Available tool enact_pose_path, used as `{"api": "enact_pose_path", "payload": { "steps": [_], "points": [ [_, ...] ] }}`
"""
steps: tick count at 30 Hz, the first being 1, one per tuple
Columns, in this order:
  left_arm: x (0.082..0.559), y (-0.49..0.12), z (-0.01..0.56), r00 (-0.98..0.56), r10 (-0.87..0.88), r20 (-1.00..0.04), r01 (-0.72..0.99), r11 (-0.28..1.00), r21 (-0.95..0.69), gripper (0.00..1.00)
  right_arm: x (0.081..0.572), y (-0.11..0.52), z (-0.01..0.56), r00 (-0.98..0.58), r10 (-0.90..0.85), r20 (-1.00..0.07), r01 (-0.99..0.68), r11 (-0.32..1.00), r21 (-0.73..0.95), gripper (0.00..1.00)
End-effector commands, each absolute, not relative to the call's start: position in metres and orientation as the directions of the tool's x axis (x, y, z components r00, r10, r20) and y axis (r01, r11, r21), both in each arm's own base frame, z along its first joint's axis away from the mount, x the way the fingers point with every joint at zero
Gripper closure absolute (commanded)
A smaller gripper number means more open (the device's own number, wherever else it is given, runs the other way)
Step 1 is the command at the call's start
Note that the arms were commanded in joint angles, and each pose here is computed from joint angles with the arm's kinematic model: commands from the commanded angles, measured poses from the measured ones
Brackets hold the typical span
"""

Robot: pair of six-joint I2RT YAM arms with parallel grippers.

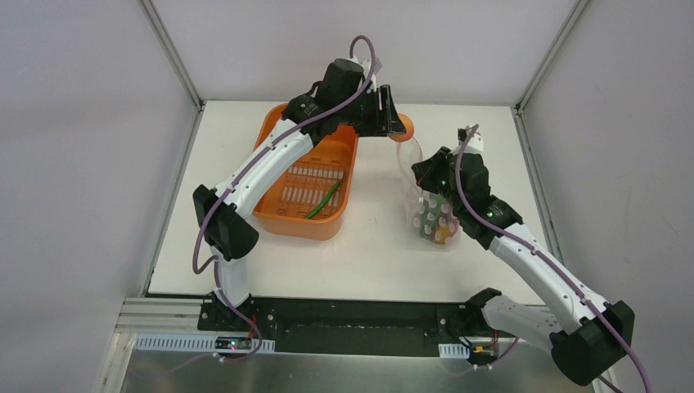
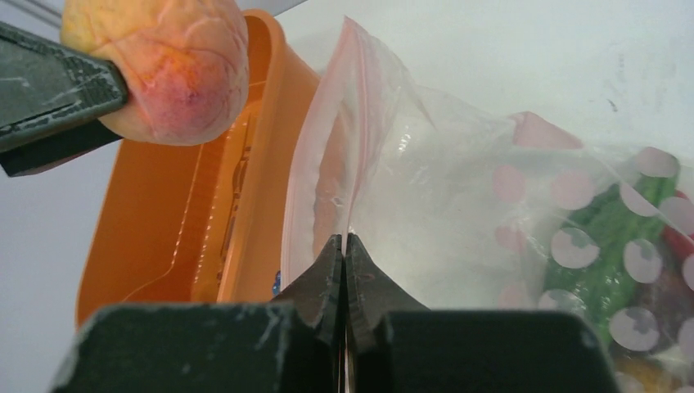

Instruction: Place the food in the zip-top bag and seal the zipper

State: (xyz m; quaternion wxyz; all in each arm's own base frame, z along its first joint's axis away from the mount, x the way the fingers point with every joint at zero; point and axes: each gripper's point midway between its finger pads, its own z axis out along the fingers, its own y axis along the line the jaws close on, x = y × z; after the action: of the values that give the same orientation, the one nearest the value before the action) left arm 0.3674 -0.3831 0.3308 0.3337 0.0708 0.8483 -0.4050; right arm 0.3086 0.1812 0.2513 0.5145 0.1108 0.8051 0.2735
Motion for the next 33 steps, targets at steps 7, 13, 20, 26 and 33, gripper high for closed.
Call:
{"api": "enact_pose_path", "payload": {
  "steps": [7,13,20,26,33],
  "points": [
    [0.33,-0.419,0.359,-0.785,-0.078,-0.615,0.508,0.487,-0.71,0.88,0.309,0.159,0.278,-0.34,0.529,-0.777,-0.026,0.821,0.571,1.0],
    [0.311,-0.442,0.355,-0.803,-0.016,-0.596,0.541,0.4,-0.74,0.87,0.303,0.157,0.279,-0.34,0.547,-0.765,-0.022,0.809,0.588,1.0],
    [0.32,-0.42,0.311,-0.814,0.009,-0.58,0.473,0.589,-0.655,0.89,0.298,0.153,0.283,-0.317,0.585,-0.746,-0.016,0.784,0.621,1.0],
    [0.323,-0.429,0.3,-0.83,0.015,-0.557,0.457,0.59,-0.665,0.88,0.295,0.156,0.287,-0.314,0.593,-0.741,-0.048,0.77,0.636,1.0],
    [0.324,-0.409,0.28,-0.841,0.064,-0.538,0.42,0.703,-0.574,0.86,0.296,0.16,0.295,-0.306,0.586,-0.75,-0.081,0.769,0.634,1.0]
  ]
}}
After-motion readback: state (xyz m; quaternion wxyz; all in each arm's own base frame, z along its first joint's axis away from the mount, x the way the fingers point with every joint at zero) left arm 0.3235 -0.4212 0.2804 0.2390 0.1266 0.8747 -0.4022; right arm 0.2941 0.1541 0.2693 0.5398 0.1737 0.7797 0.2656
